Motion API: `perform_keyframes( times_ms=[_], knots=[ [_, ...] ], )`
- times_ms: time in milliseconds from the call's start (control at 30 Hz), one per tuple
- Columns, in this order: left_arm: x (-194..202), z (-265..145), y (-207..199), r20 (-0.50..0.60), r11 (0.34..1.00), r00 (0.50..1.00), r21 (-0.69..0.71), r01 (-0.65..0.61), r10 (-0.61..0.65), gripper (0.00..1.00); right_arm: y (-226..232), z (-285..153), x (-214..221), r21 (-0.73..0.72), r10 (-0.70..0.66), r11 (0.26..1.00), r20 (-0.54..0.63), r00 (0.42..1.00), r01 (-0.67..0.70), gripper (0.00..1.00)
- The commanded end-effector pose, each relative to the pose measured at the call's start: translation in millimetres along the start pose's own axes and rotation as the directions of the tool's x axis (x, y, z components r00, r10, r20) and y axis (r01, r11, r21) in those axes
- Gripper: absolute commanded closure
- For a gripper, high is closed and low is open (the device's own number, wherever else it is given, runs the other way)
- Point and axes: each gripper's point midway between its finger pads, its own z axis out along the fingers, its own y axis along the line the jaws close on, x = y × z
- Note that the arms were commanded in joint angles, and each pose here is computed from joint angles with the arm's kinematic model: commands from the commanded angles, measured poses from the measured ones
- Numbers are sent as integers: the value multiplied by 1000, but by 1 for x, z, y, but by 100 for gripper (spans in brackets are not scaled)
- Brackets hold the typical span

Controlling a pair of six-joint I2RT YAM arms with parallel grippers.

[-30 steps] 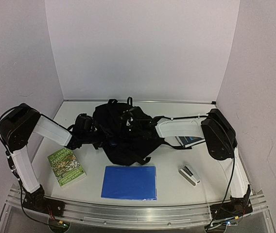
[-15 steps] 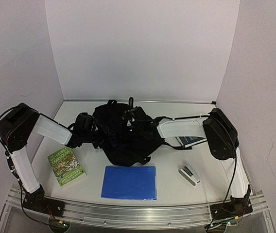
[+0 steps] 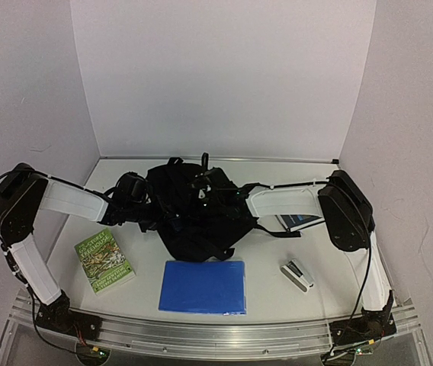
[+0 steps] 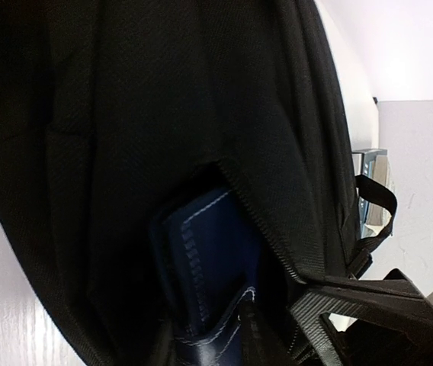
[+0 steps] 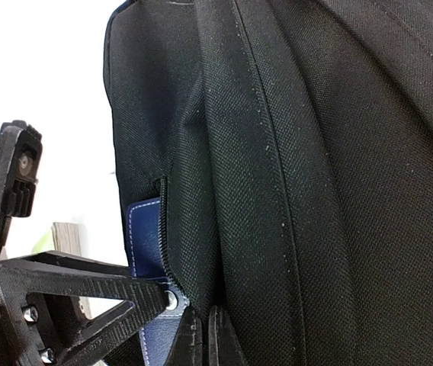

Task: Pack the student bag
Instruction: Place the personal item in the student bag.

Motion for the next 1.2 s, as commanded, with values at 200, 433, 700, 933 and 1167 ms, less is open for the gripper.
perform_keyframes(
  times_ms=[200, 433, 700, 933, 1167],
  knots=[
    [-7, 24, -31, -12, 997, 999, 74, -34, 35, 86, 62, -41, -42, -174, -4, 984, 105, 994, 23, 100],
    [-12, 35, -47, -7, 992, 999, 116, -50, 52, 88, 62, -40, -40, -179, -4, 984, 96, 995, 21, 100],
    [-6, 14, -39, 3, 994, 998, 85, -69, 69, 71, 61, -44, -44, -165, -10, 986, 116, 993, 29, 100],
    [6, 14, -38, -28, 992, 999, 124, -35, 39, 75, 59, -42, -43, -161, -9, 987, 112, 994, 27, 100],
    [12, 31, -37, -61, 991, 998, 128, -26, 34, 85, 60, -44, -43, -165, -11, 986, 113, 994, 30, 100]
  ],
)
